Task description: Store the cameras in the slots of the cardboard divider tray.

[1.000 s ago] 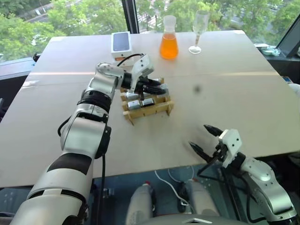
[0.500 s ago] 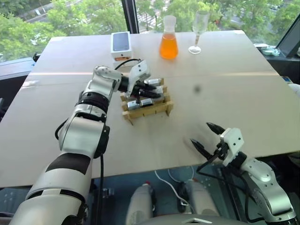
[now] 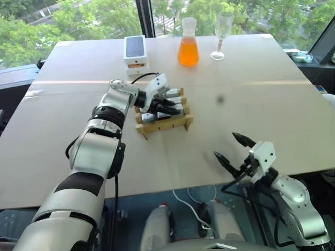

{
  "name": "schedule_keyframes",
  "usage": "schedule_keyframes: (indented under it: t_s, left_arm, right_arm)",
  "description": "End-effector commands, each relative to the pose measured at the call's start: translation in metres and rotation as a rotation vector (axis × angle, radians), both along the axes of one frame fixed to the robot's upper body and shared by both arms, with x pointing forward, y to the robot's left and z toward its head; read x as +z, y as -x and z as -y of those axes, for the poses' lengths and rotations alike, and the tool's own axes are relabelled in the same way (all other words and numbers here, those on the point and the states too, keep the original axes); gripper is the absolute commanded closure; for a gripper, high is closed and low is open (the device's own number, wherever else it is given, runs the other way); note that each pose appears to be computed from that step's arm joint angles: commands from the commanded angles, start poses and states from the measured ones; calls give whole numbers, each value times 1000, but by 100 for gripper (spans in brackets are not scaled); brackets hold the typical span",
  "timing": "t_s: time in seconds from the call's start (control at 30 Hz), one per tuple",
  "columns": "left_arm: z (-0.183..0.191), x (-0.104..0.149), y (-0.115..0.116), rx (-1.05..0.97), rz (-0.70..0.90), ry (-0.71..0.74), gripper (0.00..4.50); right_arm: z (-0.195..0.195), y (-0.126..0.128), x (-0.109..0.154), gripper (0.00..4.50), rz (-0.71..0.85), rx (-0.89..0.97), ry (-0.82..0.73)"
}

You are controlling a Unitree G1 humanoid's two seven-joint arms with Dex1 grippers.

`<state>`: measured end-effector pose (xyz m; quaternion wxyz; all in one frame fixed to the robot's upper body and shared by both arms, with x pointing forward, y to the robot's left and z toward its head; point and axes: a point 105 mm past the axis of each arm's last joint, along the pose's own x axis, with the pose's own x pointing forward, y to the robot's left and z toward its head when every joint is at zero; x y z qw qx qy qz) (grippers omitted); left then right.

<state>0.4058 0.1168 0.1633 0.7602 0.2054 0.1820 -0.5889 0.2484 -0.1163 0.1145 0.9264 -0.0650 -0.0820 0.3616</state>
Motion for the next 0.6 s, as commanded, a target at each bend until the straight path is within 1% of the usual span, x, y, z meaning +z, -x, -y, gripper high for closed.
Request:
schedule_keyframes:
  t_s: [0.03, 0.23, 0.27, 0.3, 0.33, 0.37, 0.4, 0.43, 0.47, 0.6]
  left_arm:
    - [0, 0, 1, -12, 2, -5, 370]
    - [-1, -1, 1, -13, 11, -5, 370]
    - [-1, 0, 1, -10, 15, -1, 320]
    - [-1, 0, 1, -11, 20, -4, 320]
    - [-2, -1, -1, -1, 31, -8, 259]
    - [-3, -1, -2, 10, 42, -11, 242]
    - [-3, -1, -3, 15, 48, -13, 210]
    - [-4, 2, -3, 17, 55, -8, 154]
    - [-5, 6, -4, 24, 69, 7, 120]
    - [-8, 35, -1, -18, 132, 113, 120]
  right_arm:
    - [0, 0, 8, 0, 45, 7, -6]
    - [-1, 0, 9, 0, 47, 23, -15]
    - [-2, 1, 9, 0, 47, 29, -15]
    - [-2, 1, 9, 0, 45, 33, -15]
    - [-2, 1, 8, 0, 43, 35, -14]
    - [-2, 1, 8, 0, 42, 37, -14]
    - [-2, 1, 8, 0, 40, 39, -13]
    - [-3, 1, 7, 0, 39, 40, -13]
    - [-3, 2, 7, 0, 38, 42, -12]
    - [-2, 3, 6, 0, 28, 46, -9]
